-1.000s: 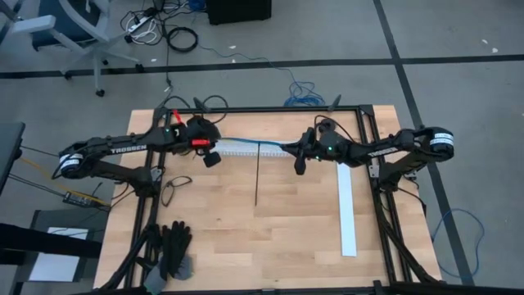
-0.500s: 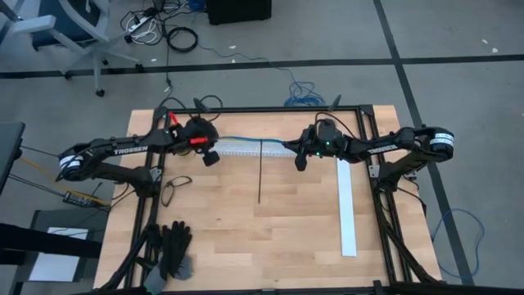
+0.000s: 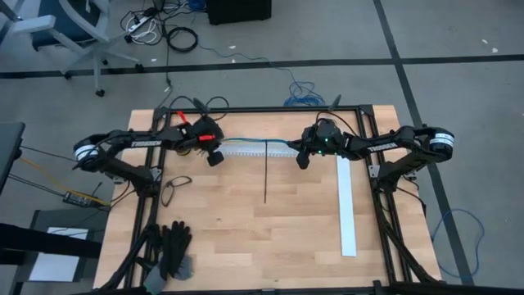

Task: Ziptie cables
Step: Put the zip tie cable into the white cable duct

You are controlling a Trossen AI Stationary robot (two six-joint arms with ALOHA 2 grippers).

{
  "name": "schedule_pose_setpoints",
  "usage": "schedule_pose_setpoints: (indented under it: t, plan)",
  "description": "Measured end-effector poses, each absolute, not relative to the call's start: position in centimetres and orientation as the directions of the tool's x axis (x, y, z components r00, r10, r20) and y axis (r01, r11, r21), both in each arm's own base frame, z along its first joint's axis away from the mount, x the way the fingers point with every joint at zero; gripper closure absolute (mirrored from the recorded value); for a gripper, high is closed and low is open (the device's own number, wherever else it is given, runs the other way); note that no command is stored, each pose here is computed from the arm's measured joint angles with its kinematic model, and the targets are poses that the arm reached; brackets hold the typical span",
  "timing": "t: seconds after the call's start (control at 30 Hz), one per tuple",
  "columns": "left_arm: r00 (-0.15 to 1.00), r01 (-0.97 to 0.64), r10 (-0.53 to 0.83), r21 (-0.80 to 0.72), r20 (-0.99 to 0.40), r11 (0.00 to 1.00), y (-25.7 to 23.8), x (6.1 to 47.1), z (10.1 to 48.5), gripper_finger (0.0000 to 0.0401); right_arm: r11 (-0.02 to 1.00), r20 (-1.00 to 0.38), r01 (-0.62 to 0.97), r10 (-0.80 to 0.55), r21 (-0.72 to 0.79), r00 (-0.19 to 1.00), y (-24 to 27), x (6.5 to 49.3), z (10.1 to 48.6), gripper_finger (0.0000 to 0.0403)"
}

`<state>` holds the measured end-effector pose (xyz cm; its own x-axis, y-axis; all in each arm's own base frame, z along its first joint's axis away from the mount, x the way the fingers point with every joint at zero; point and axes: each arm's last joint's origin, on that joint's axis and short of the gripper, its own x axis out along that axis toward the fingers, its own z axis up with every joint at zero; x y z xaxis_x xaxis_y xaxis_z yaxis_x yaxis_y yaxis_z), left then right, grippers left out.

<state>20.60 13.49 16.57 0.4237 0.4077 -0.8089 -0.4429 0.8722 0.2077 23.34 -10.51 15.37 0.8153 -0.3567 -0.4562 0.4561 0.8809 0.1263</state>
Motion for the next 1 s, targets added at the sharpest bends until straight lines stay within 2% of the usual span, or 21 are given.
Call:
schedule_pose_setpoints:
  t: [0.43,0.6,0.77,1.0]
  plan:
    - [0.449,-0.432,0.359,0.153,-0.819,0.889,14.2,20.5,16.1,0.0401,0.881,-0.558,0.444,-0.288,0.165,0.778,-10.9,22.5,14.4,0.0387]
    - [0.449,-0.434,0.361,0.153,-0.817,0.888,14.2,20.5,16.1,0.0400,0.876,-0.577,0.447,-0.274,0.179,0.769,-10.8,22.4,14.2,0.0361]
    - [0.447,-0.446,0.369,0.155,-0.815,0.882,14.2,20.5,16.1,0.0399,0.876,-0.584,0.447,-0.271,0.180,0.765,-10.8,22.4,14.1,0.0358]
    - [0.444,-0.476,0.353,0.117,-0.824,0.871,14.1,20.4,16.0,0.0356,0.873,-0.596,0.457,-0.279,0.169,0.753,-10.8,22.2,13.9,0.0355]
